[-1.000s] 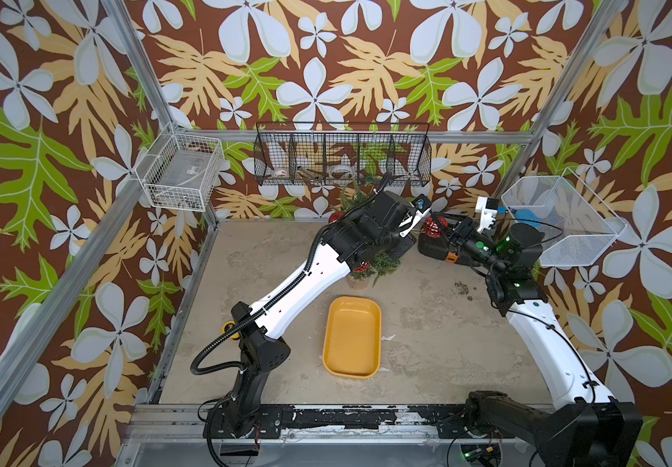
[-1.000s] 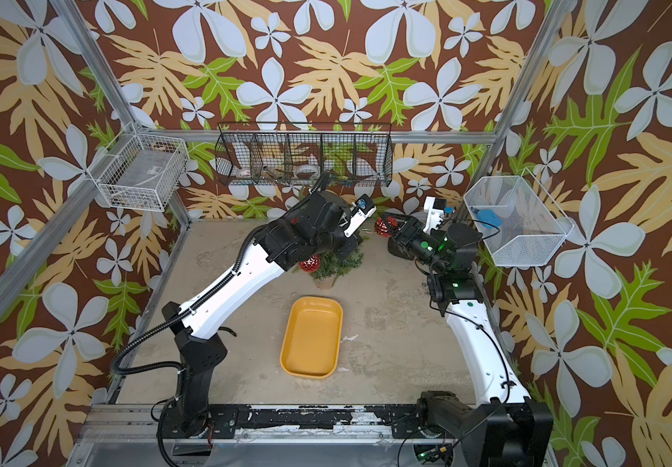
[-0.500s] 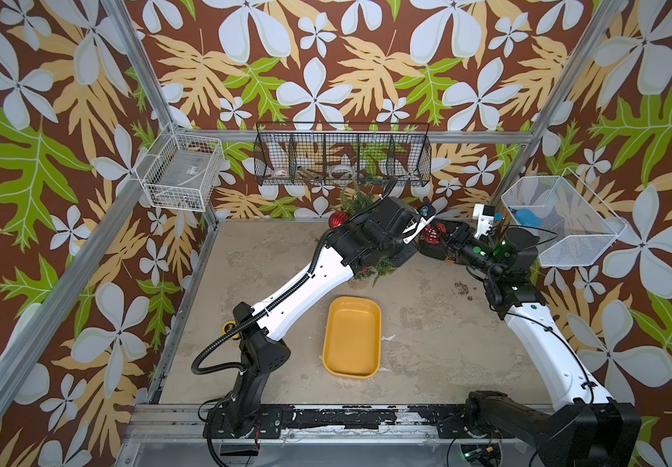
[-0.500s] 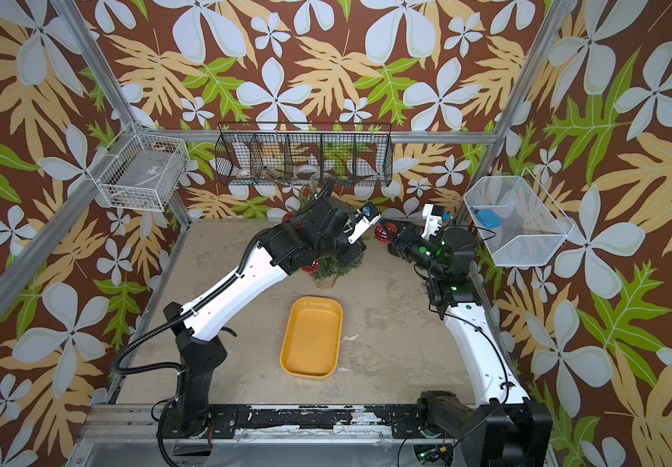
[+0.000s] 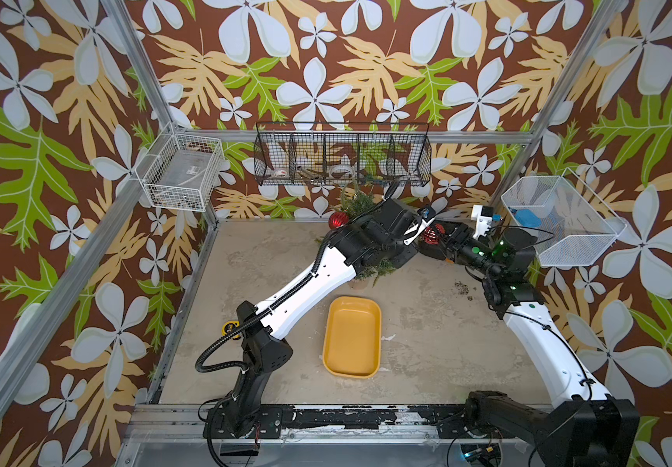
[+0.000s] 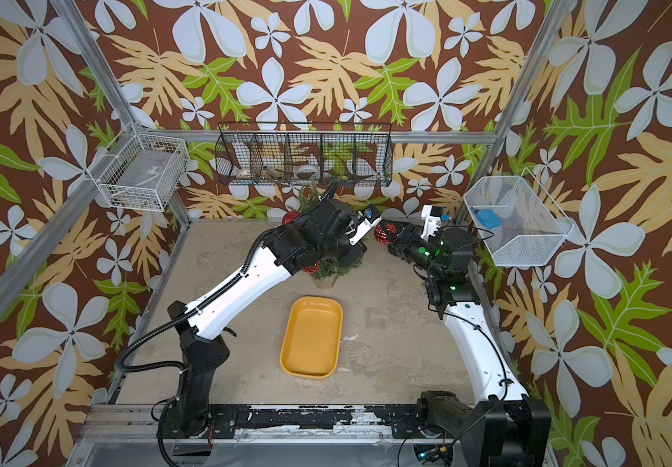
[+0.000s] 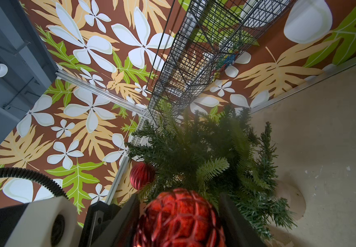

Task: Decorate the small christmas tree with ornaments
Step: Hang an ornament on the christmas tree.

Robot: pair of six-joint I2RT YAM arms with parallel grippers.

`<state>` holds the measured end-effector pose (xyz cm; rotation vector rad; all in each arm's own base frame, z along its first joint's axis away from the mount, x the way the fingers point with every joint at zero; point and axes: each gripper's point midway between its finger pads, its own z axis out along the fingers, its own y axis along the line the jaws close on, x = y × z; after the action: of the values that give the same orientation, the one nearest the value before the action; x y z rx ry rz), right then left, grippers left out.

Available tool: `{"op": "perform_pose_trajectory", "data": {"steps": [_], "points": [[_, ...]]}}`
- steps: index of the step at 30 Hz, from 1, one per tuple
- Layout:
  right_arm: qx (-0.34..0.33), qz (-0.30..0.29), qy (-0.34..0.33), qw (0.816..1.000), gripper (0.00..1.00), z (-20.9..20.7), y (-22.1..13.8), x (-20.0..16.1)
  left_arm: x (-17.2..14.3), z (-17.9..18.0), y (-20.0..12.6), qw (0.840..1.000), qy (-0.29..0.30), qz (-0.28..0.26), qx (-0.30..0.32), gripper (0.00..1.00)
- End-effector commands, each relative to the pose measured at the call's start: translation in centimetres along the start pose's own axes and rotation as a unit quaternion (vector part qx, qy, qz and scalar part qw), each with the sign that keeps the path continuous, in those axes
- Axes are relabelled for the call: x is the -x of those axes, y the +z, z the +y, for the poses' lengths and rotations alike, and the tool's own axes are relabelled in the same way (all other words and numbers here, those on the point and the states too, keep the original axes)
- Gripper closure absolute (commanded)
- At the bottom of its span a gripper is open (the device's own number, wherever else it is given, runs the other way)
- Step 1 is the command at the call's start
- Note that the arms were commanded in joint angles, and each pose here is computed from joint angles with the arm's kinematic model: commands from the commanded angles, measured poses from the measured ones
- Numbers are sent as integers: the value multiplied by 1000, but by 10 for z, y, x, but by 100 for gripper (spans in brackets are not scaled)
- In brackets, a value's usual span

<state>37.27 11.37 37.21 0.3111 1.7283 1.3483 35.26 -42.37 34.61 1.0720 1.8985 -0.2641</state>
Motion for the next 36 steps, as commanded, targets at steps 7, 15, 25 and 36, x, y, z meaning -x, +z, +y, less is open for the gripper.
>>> {"op": "perform_pose_trajectory", "data": {"steps": [7, 15, 25, 36], "points": [[21, -9, -20, 1000, 60, 22, -6, 5, 6, -1, -13, 1000, -6, -12, -8, 100], [15, -4, -13, 1000, 60, 13, -3, 0, -1, -5, -4, 1000, -5, -1, -13, 100], [20, -3, -12, 1000, 60, 14, 1, 0, -4, 6, -2, 1000, -3, 8, 19, 100], [32, -6, -20, 999, 60, 29, 0, 4, 3, 7, -9, 1000, -7, -5, 16, 100]]}}
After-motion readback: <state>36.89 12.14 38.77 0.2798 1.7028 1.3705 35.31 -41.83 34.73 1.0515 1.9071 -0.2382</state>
